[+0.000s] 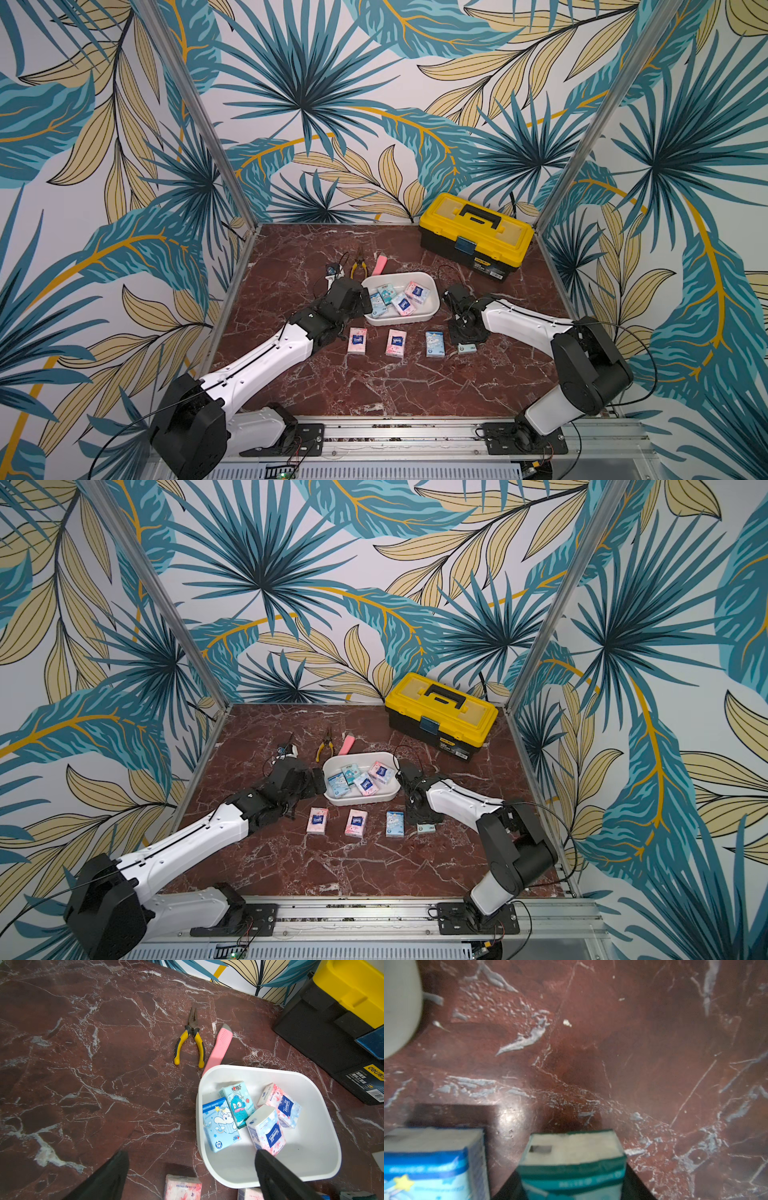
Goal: Take the pocket tissues out of the storage box
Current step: Place the pocket tissues at the center of the board, then pick up the pocket tissues from the storage box.
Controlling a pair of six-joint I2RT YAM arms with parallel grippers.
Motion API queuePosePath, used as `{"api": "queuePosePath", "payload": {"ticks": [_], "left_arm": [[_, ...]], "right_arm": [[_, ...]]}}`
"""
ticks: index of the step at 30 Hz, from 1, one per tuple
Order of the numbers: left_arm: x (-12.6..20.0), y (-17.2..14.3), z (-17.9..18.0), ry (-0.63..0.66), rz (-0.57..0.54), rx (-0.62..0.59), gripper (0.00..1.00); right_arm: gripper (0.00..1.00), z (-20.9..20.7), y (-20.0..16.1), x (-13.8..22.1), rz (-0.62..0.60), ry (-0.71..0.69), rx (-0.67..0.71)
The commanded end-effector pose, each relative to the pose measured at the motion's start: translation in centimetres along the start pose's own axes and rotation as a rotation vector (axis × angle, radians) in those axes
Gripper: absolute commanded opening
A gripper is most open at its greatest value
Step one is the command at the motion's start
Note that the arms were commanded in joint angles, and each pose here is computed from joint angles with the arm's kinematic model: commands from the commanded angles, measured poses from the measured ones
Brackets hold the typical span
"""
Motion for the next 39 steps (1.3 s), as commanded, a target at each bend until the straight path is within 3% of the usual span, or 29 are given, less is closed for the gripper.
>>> {"api": "queuePosePath", "payload": {"ticks": [1, 16, 23, 28, 33, 39], "left_arm": [[0.3, 1.5, -0.7, -0.02, -0.033, 0.011, 1.0], [0.7, 1.8, -1.4, -0.049, -0.017, -0.006, 1.0], [1.4, 2.8, -3.1, -0.109, 0.012, -0.006, 1.0], [1.2, 2.5, -5.9, -0.188, 0.054, -0.007, 1.0], [0.8, 1.7, -9.2, -0.203, 0.082, -0.075, 1.0], [-0.5, 0.7, -12.2, -0.208, 0.148, -0.059, 1.0]], "right_arm": [[0.56, -0.2, -0.9, -1.1, 0.031, -0.008, -0.028], [0.69, -0.4, 0.2, 0.0, -0.023, 0.005, -0.048], [0.79, -0.6, 2.3, 3.6, -0.127, 0.038, -0.058], [0.86, -1.2, 4.0, 6.8, -0.217, 0.049, -0.064], [0.94, -2.1, 5.6, 10.1, -0.324, 0.072, -0.085], [0.99, -2.9, 6.0, 13.6, -0.423, 0.128, -0.078]]}}
Point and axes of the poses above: each gripper's point midway between its finger pads, its own x axis back along the fingers, its own z axis along the line the jaws close on, y = z × x, the point moved 1 cm from there along x, back along the fingers, and after that the axes turned 4 degrees about -x, right-handed, at the moved point
